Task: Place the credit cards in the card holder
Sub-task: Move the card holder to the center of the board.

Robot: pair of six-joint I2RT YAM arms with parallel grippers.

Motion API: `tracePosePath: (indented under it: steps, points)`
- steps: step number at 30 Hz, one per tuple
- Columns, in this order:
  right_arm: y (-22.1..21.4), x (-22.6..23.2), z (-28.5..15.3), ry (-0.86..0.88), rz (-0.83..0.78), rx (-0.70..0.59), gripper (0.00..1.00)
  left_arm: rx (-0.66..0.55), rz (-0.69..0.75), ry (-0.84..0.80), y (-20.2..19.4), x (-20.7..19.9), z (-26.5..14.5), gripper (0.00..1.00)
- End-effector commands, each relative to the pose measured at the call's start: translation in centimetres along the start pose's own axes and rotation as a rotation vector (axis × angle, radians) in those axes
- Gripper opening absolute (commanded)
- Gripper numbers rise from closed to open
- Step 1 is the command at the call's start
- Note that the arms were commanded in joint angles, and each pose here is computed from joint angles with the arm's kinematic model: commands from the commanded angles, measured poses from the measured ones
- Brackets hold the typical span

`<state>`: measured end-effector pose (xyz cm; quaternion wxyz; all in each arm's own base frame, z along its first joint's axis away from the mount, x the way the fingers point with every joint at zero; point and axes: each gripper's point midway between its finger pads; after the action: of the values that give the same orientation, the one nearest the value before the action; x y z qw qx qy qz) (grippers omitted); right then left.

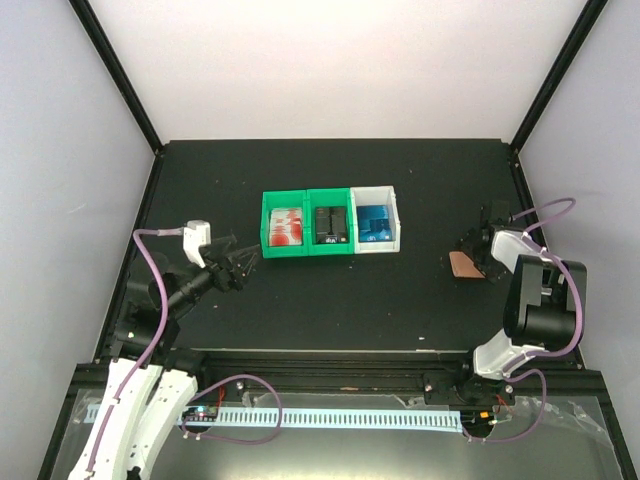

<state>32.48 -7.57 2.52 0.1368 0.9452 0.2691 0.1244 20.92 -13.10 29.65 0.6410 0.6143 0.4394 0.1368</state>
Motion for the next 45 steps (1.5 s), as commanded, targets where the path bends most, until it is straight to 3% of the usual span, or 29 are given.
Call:
tracePosePath:
  steps: [1, 12, 14, 21, 27, 35, 41, 45]
  points:
    - [-0.4, -0.3, 1.4, -0.054, -0.023, -0.002, 0.96, -0.036, 0.057, 0.008, 1.7, -0.8, -0.6, 0.99]
    - [-4.6, 1.6, -0.1, 0.024, -0.176, 0.058, 0.88, -0.022, 0.069, 0.007, 1.3, -1.0, -0.6, 0.99]
    - [-5.7, 1.5, -0.8, 0.042, -0.193, 0.061, 0.9, -0.015, 0.071, -0.014, 0.9, -1.2, -0.4, 0.99]
    - [-9.6, 2.6, -3.9, 0.164, -0.273, 0.131, 0.81, 0.069, 0.054, -0.101, -1.1, -1.8, 0.7, 0.99]
    - [-13.2, 4.5, -5.1, 0.206, -0.37, 0.183, 0.8, 0.137, 0.008, -0.145, -2.6, -1.8, 1.7, 0.99]
    - [-21.0, 7.1, -5.9, 0.274, -0.491, 0.313, 0.8, 0.226, -0.035, -0.162, -5.3, -1.3, 2.4, 0.99]
    - [-29.1, 10.1, -9.5, 0.399, -0.621, 0.451, 0.81, 0.265, -0.07, -0.173, -6.9, -1.2, 2.8, 0.99]
    - [-30.7, 12.5, -12.2, 0.522, -0.646, 0.473, 0.82, 0.287, -0.086, -0.168, -7.5, -1.2, 3.2, 0.99]
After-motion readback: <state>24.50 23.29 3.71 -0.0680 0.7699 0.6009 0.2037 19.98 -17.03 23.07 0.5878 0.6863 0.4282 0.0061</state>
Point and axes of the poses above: each gripper's point midway between its finger pads, its own z axis out along the fingers, its own x axis along the line the jaws close on, y = z × x, and after that the axes turned 8 degrees about z, right-handed
